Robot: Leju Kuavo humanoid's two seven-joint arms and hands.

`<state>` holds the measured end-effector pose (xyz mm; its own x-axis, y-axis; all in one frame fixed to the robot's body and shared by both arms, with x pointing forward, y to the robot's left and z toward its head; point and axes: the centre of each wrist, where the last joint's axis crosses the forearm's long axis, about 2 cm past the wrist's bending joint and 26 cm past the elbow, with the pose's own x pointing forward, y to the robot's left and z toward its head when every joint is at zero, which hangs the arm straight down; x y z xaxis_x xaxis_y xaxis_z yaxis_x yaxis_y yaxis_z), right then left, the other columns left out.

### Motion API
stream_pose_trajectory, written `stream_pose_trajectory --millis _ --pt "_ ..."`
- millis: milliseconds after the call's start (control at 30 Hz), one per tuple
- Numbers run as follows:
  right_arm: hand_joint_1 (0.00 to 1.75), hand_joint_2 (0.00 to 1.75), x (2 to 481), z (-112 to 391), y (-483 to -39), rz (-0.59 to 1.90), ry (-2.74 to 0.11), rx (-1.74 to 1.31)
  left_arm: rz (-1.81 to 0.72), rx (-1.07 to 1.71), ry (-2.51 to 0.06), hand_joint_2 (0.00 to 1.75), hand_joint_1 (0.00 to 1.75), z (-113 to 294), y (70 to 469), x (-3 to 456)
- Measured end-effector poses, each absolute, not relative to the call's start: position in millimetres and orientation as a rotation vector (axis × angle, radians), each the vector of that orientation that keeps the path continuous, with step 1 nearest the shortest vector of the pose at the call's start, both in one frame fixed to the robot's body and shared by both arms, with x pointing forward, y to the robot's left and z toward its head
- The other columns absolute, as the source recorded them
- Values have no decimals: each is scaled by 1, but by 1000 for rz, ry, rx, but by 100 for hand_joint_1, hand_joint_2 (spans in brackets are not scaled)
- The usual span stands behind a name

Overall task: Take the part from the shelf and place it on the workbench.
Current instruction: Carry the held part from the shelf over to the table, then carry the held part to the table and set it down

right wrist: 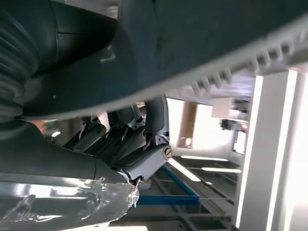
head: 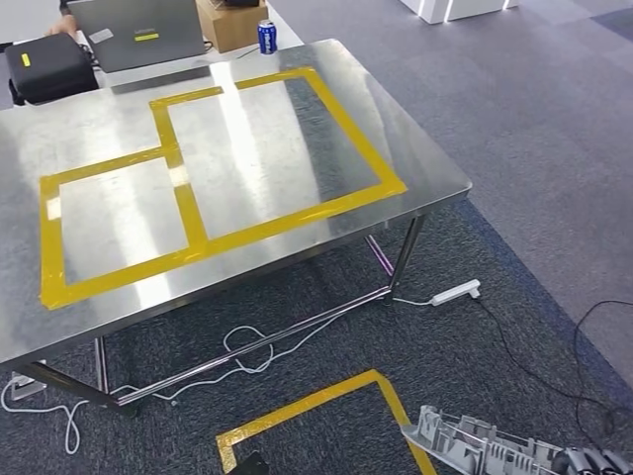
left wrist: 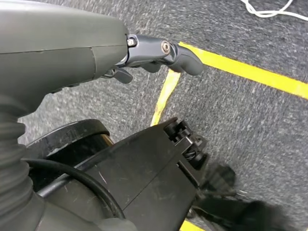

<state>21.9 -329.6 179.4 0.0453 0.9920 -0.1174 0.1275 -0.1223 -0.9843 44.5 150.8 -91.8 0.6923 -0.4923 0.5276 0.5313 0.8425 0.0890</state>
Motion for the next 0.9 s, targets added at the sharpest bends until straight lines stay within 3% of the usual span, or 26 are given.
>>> stream_pose_trajectory --millis 467,667,900 --pt "175 175 23 188 -349 1311 -1039 -1489 -590 -65 -560 175 0 -92 152 46" --pt "175 175 21 186 -341 1218 -1181 -1449 -586 -62 -560 175 0 -92 153 45" --pt "175 175 32 182 -322 859 -1551 -1168 -549 -47 -575 175 0 -92 152 45"
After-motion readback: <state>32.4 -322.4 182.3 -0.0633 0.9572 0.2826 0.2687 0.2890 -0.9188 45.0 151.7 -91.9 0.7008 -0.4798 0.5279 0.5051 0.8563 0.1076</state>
